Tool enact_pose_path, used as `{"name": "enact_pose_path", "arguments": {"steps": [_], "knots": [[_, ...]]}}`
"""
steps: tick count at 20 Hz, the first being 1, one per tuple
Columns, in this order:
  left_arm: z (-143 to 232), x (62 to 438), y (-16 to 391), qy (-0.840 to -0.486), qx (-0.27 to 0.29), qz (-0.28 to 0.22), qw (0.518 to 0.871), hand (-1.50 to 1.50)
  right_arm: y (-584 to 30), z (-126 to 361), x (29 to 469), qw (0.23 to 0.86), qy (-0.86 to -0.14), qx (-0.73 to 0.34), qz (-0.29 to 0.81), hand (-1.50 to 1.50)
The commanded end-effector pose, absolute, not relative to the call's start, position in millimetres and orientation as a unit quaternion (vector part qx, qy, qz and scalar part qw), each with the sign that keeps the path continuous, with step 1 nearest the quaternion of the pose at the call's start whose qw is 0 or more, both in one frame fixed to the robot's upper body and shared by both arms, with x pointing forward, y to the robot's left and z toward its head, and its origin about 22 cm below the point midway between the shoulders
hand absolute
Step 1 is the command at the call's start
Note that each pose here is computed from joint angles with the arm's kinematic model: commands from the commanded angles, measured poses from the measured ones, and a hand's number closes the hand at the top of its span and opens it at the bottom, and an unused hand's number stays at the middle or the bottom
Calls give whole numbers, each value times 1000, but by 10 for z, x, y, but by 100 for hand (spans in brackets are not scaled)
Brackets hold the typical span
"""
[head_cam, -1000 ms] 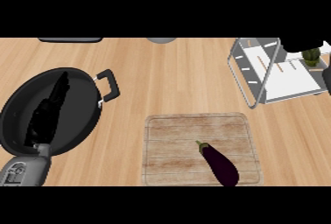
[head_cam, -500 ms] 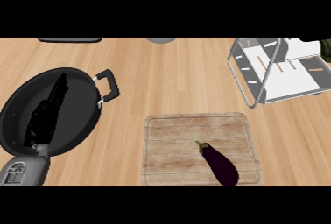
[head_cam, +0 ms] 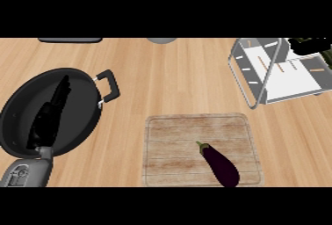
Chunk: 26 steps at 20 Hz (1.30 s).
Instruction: Pick the squash from the cutting board and place it in the tiered basket
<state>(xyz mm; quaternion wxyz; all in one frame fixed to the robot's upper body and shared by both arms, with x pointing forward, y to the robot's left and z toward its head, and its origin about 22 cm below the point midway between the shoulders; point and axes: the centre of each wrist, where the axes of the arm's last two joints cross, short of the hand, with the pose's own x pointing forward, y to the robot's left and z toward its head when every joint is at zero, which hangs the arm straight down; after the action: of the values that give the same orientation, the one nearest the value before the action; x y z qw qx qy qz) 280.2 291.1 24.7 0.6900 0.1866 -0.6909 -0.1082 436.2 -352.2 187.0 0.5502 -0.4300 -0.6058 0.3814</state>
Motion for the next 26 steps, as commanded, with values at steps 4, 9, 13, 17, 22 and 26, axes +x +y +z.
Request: {"name": "enact_pose_path", "arguments": {"steps": [4,9,13,17,22,26], "knots": [[369,2815,2838,-691,184,-111,690,0,-3718,1557,4346,604,-605,-384,348,-150],[335,2796,2843,-688,187,-108,693,0,-3754,1696,4372,599,-665,-363,259,-150],[384,2913,2847,-689,188,-112,691,0,-3973,1888,4301,575,-704,-356,216,-150],[424,2913,2925,-686,190,-99,695,0,-4153,2181,4237,568,-707,-384,177,-150],[308,2805,3002,-686,187,-103,695,0,-4756,2617,3890,629,-672,-370,130,-150],[346,2843,2938,-687,196,-103,692,0,-5197,2241,3541,659,-658,-342,126,-150]]}}
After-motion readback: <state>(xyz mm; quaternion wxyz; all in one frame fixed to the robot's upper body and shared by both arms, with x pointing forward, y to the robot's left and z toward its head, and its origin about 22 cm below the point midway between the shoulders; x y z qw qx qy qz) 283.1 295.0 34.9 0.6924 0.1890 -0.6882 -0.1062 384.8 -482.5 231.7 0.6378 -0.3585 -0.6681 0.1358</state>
